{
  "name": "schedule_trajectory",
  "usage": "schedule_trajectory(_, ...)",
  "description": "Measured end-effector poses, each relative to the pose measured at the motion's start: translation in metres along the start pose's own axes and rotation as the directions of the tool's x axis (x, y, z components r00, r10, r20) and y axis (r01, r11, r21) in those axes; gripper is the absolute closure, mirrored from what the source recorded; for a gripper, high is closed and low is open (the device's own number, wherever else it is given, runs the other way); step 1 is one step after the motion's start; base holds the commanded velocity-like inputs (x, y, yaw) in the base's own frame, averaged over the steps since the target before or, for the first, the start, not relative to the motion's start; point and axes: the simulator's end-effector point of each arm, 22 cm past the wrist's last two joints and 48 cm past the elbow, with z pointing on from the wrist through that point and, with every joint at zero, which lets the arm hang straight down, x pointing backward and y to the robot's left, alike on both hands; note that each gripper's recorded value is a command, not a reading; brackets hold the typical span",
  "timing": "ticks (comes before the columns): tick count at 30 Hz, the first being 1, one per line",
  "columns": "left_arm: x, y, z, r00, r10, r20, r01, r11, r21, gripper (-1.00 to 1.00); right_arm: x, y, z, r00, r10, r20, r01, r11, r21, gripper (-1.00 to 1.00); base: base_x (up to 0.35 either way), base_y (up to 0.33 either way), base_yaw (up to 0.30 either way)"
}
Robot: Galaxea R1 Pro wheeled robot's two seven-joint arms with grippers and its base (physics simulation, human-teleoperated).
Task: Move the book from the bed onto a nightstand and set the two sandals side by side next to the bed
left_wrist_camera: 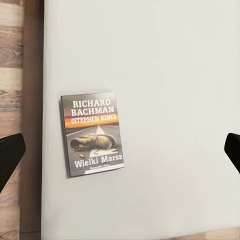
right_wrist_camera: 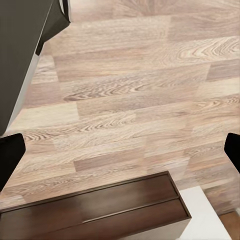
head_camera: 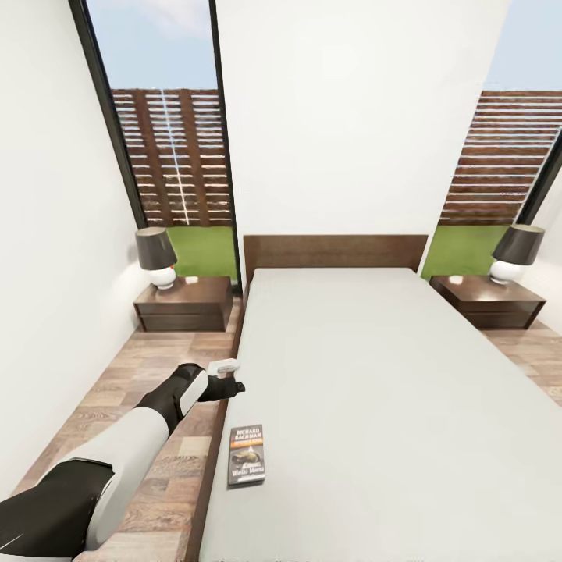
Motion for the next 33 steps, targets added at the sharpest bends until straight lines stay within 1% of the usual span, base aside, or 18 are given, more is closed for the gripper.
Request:
schedule_trajectory(19, 0.008, 0.006, 0.015, 1.0, -0.003, -0.008, 0.003, 1.0, -0.008, -1.0, 0.013, 0.001, -0.001, 0.999, -0.008, -0.032, 0.008, 1.0, -0.001, -1.0, 0.0, 0.0, 0.0)
schedule_trajectory(33, 0.011, 0.01, 0.026, 1.0, -0.007, -0.003, 0.007, 1.0, -0.013, -1.0, 0.023, 0.007, -0.004, 0.998, -0.014, -0.055, 0.014, 1.0, -0.009, -1.0, 0.0, 0.0, 0.0)
